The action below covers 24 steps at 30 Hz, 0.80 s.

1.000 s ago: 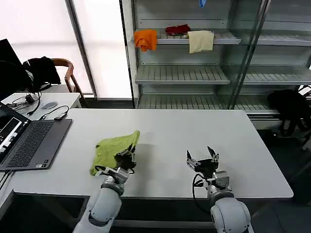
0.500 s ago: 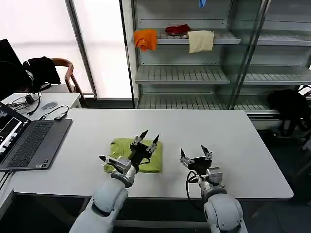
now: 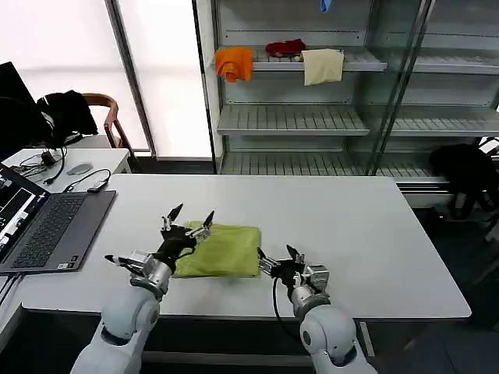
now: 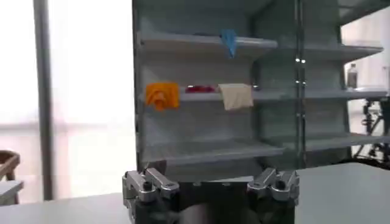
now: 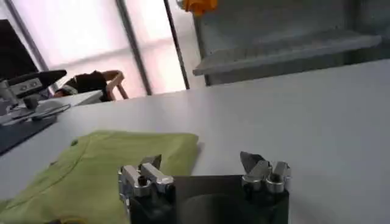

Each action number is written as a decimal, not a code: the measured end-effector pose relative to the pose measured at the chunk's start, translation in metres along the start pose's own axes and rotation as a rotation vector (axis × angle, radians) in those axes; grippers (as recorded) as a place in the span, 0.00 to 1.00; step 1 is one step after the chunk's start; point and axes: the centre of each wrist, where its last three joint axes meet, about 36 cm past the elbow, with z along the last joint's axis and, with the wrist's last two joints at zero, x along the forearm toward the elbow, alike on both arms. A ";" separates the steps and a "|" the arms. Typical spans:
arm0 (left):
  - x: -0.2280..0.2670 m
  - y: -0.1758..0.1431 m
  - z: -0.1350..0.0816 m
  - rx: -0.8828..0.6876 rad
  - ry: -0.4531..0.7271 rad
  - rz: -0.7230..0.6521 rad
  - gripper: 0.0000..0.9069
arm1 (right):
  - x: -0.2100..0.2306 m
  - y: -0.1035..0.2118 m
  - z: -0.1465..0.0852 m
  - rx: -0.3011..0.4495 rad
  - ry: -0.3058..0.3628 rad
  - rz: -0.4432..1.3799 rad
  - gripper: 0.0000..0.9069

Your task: Fold and organize the clothes.

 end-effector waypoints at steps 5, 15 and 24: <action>0.001 0.016 0.006 0.020 -0.007 -0.041 1.00 | -0.008 0.008 0.009 -0.032 0.040 -0.023 0.32; 0.005 0.030 0.011 0.041 -0.016 -0.089 1.00 | -0.019 0.017 0.016 -0.065 0.078 -0.039 0.00; 0.008 0.033 0.013 0.051 -0.020 -0.117 1.00 | -0.027 0.021 0.015 -0.086 0.087 -0.042 0.00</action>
